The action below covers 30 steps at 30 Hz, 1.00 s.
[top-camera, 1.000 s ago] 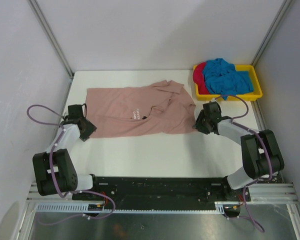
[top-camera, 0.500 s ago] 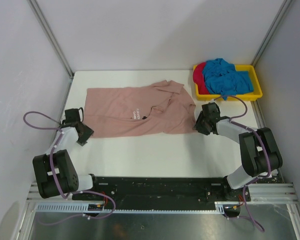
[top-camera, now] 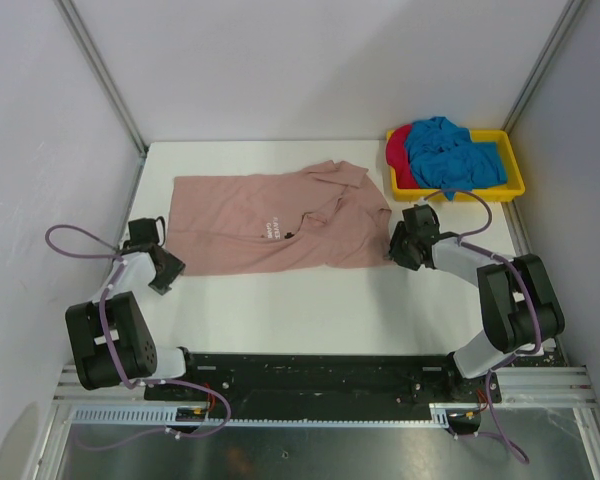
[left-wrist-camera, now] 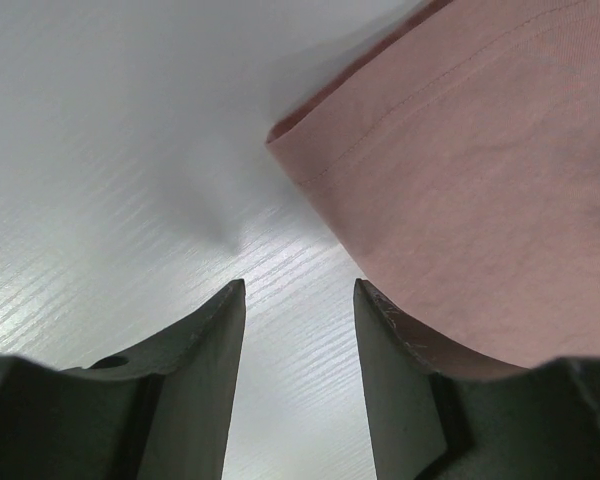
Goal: Fold and stack the t-shirts
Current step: Fold the flattened tshirt in 1/3 of the way
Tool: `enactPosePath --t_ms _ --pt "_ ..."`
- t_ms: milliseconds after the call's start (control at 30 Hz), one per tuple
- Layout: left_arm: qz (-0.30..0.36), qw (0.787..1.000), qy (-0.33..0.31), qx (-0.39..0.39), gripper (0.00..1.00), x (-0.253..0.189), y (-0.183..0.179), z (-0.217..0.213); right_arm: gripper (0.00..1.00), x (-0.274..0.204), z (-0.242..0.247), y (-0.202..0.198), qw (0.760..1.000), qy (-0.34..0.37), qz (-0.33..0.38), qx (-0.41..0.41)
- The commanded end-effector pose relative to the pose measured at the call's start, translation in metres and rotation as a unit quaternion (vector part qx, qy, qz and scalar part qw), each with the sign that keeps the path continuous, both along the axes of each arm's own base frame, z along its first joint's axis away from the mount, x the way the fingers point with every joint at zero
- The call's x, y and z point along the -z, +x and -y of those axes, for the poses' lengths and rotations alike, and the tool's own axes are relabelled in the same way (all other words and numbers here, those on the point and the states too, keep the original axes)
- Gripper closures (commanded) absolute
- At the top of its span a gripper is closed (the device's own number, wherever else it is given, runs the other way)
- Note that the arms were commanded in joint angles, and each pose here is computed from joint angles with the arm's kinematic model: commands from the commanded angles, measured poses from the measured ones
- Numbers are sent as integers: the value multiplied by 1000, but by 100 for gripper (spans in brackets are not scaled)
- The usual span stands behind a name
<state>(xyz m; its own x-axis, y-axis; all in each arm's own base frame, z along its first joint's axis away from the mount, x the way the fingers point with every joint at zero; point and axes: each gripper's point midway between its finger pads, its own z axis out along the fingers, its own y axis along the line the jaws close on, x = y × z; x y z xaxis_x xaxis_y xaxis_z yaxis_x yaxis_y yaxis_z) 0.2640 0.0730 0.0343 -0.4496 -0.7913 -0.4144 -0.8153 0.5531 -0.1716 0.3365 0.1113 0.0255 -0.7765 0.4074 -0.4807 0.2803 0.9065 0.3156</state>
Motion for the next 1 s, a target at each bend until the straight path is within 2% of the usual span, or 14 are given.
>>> enactPosePath --t_ms 0,167,400,967 --pt "4 1000 12 -22 47 -2 2 -10 49 5 3 1 1000 -23 -10 -11" --pt "7 1000 13 -22 48 -4 4 -12 45 8 8 -2 999 -38 -19 -12" --pt "9 1000 14 -21 48 -5 3 -12 44 -1 13 -1 998 -52 -12 -11" --pt "10 999 20 -27 48 -5 -6 -20 57 14 -3 -4 999 -27 -32 -21"
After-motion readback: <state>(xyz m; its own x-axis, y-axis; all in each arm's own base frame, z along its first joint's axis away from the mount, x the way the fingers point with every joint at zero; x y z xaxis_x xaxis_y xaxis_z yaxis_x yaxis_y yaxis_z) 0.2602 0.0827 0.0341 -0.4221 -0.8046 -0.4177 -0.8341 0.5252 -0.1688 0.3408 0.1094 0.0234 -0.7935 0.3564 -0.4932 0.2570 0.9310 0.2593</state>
